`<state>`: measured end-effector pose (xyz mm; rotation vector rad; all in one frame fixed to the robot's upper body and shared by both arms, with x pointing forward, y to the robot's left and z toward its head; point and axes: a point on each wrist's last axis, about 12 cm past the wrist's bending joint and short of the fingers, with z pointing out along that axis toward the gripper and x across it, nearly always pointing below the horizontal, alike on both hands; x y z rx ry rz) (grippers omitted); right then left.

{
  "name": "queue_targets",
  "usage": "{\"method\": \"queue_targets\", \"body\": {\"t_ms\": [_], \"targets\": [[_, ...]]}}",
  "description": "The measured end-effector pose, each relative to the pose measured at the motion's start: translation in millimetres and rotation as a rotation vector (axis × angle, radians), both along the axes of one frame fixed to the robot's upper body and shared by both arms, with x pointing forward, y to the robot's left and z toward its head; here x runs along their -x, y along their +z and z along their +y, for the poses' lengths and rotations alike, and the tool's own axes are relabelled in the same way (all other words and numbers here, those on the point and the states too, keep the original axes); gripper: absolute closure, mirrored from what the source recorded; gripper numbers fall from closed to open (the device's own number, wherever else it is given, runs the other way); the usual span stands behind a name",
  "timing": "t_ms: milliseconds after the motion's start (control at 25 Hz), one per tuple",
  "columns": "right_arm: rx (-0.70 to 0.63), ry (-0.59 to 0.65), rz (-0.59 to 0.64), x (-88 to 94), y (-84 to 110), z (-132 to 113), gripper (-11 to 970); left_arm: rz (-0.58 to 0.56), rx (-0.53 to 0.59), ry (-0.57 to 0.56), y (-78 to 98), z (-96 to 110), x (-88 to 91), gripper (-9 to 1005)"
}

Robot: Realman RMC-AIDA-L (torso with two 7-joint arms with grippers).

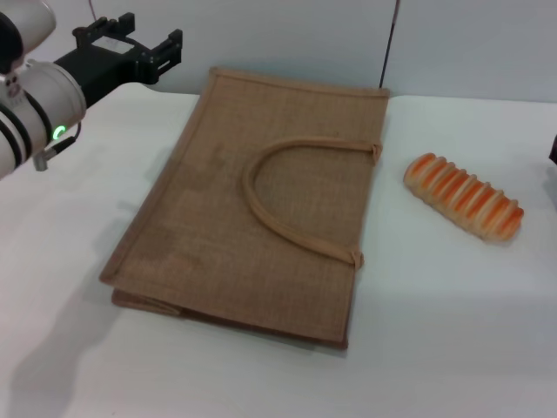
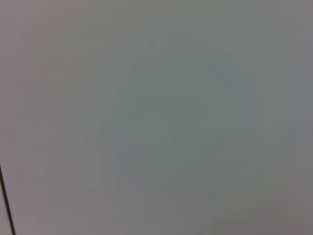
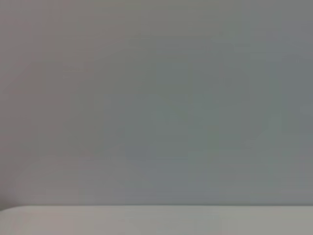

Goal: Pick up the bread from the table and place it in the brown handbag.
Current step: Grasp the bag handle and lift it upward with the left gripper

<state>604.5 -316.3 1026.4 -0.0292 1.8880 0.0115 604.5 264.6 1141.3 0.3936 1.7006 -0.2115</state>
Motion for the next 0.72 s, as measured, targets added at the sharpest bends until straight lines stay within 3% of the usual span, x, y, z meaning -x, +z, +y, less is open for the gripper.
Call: {"method": "queue_targets", "body": {"t_ms": [360, 720], "targets": [[-0.084, 0.004, -0.204, 24.2, 7.4, -10.6, 190, 0.048, -0.026, 0.0, -0.6, 14.3, -0.7, 338], [-0.114, 0.027, -0.271, 27.6, 13.8, -10.3, 190, 0.2, -0.046, -0.097, 11.4, 21.9, -13.7, 360]]}}
